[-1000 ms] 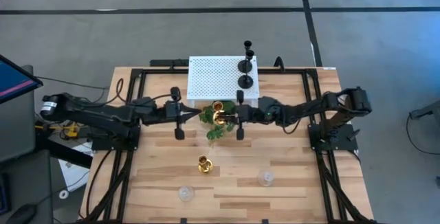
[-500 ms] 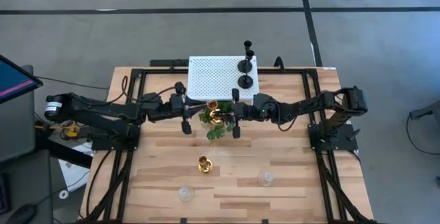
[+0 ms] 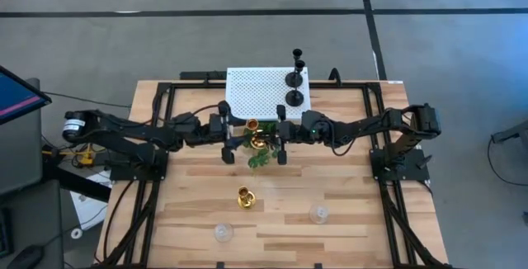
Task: Pick & Place candle stick holders
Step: Put the left gold candle holder on the shelf
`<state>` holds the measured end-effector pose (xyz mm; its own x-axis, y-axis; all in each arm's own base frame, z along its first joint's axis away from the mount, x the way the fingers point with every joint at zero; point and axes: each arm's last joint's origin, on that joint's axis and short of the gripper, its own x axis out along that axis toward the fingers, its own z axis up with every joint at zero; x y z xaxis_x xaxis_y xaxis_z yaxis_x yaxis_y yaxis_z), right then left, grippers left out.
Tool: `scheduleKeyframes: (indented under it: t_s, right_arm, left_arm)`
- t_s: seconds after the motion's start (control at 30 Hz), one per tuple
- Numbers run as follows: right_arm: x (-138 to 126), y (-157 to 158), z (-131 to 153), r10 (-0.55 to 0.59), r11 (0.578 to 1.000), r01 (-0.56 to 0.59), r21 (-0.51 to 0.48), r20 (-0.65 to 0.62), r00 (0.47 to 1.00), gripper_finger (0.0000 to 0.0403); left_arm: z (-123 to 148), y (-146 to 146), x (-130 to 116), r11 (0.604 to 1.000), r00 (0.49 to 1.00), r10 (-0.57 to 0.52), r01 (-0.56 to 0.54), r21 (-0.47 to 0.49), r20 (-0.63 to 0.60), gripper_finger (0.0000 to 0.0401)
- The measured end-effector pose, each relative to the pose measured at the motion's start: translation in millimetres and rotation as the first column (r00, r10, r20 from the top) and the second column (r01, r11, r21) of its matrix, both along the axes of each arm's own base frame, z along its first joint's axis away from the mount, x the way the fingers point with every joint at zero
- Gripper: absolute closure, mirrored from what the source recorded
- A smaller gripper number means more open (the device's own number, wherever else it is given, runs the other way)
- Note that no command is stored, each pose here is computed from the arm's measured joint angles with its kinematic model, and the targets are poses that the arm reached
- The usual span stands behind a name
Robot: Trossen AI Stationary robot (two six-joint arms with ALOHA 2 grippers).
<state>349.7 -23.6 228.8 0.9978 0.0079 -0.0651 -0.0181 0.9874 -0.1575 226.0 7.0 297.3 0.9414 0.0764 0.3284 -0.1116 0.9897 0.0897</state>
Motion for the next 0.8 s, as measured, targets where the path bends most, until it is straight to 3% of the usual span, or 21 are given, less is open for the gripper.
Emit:
scheduleKeyframes:
  t_s: [0.17,0.53,0.8]
  right_arm:
    - [0.0,-0.5,-1.4,-0.002,1.0,0.002,0.001,-0.016,1.0,0.0403]
    - [-0.2,-2.8,-1.1,-0.01,1.0,0.01,0.001,-0.013,1.0,0.0403]
    - [-0.2,-2.7,-1.5,-0.01,1.0,0.01,0.005,-0.017,1.0,0.0403]
  left_arm:
    - [1.2,-0.1,0.9,1.0,1.0,-0.004,0.004,0.002,0.027,0.0213]
    - [-0.2,-1.2,3.1,0.998,0.998,-0.056,0.057,-0.025,0.031,0.0249]
    - [-0.2,-0.5,25.6,0.998,0.998,-0.055,0.055,-0.024,0.026,0.0261]
